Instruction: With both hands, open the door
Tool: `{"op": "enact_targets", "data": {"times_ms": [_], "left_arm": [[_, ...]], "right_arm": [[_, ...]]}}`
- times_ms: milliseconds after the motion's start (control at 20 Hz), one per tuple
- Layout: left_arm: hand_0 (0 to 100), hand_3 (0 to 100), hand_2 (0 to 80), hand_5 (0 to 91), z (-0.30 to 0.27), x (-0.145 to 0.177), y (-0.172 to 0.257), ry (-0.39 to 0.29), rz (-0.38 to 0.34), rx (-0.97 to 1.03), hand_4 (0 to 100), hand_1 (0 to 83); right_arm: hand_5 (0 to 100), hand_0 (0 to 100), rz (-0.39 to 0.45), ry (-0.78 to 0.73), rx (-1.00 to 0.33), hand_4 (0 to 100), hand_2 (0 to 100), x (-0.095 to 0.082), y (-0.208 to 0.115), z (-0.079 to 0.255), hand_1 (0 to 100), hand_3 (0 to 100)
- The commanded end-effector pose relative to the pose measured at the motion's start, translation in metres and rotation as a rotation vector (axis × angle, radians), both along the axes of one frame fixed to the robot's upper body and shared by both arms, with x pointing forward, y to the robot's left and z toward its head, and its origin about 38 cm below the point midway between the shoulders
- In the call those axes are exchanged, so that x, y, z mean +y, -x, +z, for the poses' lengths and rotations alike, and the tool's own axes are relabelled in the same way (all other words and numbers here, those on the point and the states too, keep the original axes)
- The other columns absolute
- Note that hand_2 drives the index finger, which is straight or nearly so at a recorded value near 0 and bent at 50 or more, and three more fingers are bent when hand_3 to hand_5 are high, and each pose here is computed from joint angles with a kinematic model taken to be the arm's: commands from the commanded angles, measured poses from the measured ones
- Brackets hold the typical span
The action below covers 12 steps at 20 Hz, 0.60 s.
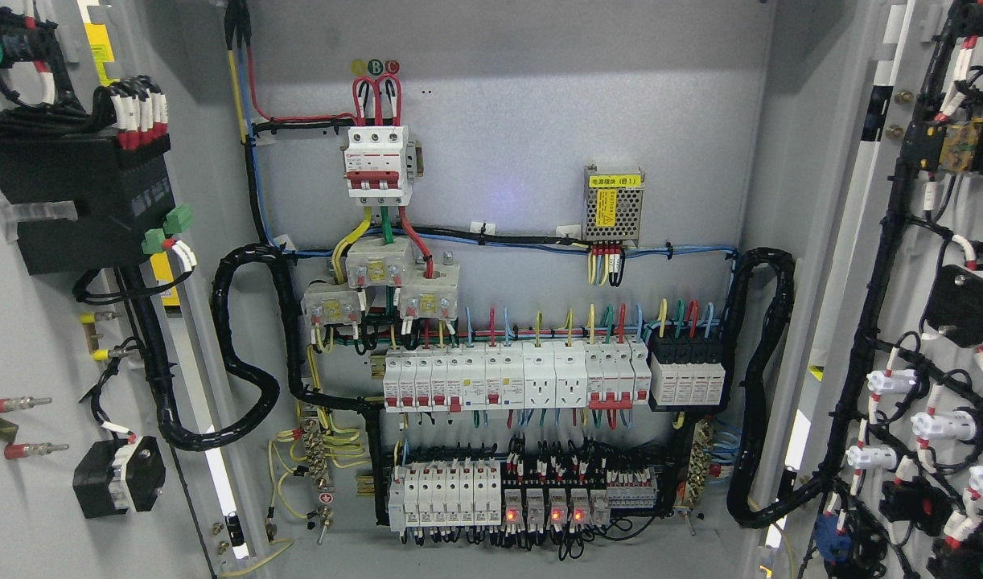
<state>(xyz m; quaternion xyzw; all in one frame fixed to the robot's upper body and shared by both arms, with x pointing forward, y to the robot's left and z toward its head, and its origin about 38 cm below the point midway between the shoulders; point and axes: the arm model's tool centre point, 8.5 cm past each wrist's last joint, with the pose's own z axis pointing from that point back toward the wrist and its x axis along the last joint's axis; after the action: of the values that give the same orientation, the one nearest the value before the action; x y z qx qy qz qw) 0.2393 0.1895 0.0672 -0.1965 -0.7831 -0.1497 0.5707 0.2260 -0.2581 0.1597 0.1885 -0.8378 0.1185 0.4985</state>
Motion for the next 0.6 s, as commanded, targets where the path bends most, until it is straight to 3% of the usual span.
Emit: {"op": "enact_targets", "data": {"times_ms": [0,401,551], "left_arm": [[0,0,0.0,0.0,0.072,0.05,0.002,-0.041,0.118,-0.222,0,0.0],[0,0,0.0,0.0,0.074,0.058,0.014,-0.088,0.102,-0.294,0,0.0],[0,0,0.0,0.0,0.077,0.078,0.018,-0.08,0.153,-0.293,0,0.0]], "right_arm": [[0,22,-0.029,-0.039,-0.033,0,0,-0.033,0.0,0.02,1,0],[0,22,-0.085,-0.028,-0.04,0,0,-0.048,-0.006,0.028,1,0],[0,22,-0.111,-0.032,-0.055,0,0,-0.052,-0.009,0.033,1,0]]}}
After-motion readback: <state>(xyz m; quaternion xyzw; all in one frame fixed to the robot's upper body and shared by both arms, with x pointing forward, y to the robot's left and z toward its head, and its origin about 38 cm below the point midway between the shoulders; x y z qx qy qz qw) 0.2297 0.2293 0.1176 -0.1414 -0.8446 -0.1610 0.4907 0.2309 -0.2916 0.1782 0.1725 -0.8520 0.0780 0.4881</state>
